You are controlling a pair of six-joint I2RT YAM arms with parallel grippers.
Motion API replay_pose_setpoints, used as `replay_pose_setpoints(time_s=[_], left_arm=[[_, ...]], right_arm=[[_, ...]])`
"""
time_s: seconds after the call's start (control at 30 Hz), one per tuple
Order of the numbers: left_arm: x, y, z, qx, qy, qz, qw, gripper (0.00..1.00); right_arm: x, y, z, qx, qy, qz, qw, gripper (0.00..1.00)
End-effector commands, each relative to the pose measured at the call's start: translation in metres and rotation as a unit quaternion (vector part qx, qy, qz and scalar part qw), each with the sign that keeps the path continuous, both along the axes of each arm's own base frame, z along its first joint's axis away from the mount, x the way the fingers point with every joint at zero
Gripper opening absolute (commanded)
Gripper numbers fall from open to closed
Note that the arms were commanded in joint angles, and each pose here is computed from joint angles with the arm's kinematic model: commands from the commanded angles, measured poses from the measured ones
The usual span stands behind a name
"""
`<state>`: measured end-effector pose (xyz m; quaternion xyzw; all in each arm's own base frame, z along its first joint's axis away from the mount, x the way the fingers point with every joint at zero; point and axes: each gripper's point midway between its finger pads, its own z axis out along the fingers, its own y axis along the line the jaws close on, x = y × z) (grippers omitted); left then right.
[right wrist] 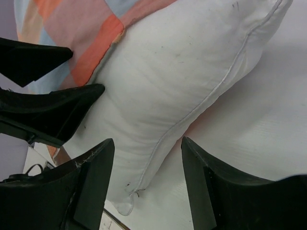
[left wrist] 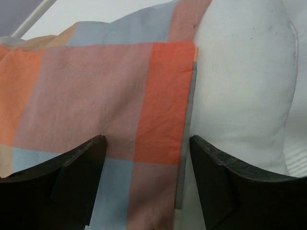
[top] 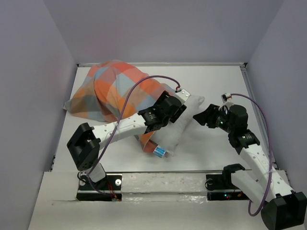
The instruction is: Put the pillow into the pillowcase
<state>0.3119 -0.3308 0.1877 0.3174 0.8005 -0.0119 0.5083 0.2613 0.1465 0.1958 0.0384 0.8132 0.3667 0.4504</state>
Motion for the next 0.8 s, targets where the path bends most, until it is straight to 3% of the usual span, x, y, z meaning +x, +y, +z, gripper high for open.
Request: replay_pose_setpoints(time_s=[0.0, 0.03, 0.1, 0.13, 0.17, 0.33, 0.6, 0.7, 0.73, 0.77], left_arm=[[0.029, 0.009, 0.032, -0.009, -0.064, 0.060, 0.996, 0.69], [0.030, 0.010, 0.032, -0.009, -0.066, 0.062, 0.996, 0.68], [0.034, 0.006, 0.047, -0.039, -0.083, 0.069, 0.993, 0.46], [0.034, 0.005, 0.052, -0.050, -0.087, 0.069, 0.993, 0.46], [0.035, 0.002, 0.065, -0.079, -0.095, 0.070, 0.990, 0.36], [0.033, -0.013, 0.092, -0.145, -0.095, 0.040, 0.984, 0.19], [0.033, -0.020, 0.098, -0.222, -0.060, 0.005, 0.973, 0.06], [0.033, -0.019, 0.099, -0.253, -0.043, -0.014, 0.967, 0.07], [0.031, -0.021, 0.099, -0.259, -0.035, -0.027, 0.965, 0.13], [0.035, -0.015, 0.097, -0.263, -0.031, -0.020, 0.964, 0.21]], right_arm=[[0.003, 0.013, 0.005, 0.019, -0.019, 0.034, 0.999, 0.73], [0.004, 0.014, 0.002, 0.018, -0.013, 0.036, 0.999, 0.73], [0.014, 0.015, -0.003, 0.016, -0.006, 0.034, 0.999, 0.81], [0.015, 0.016, 0.000, 0.016, -0.011, 0.035, 0.999, 0.82], [0.025, 0.017, 0.002, 0.019, -0.016, 0.032, 0.999, 0.85], [0.058, 0.025, -0.001, 0.031, -0.019, 0.020, 0.999, 0.91], [0.089, 0.071, -0.016, 0.076, 0.001, 0.075, 0.994, 0.93], [0.085, 0.095, -0.006, 0.103, -0.022, 0.114, 0.988, 0.85], [0.085, 0.099, -0.008, 0.104, -0.020, 0.118, 0.987, 0.82], [0.087, 0.099, -0.005, 0.107, -0.031, 0.115, 0.987, 0.67]])
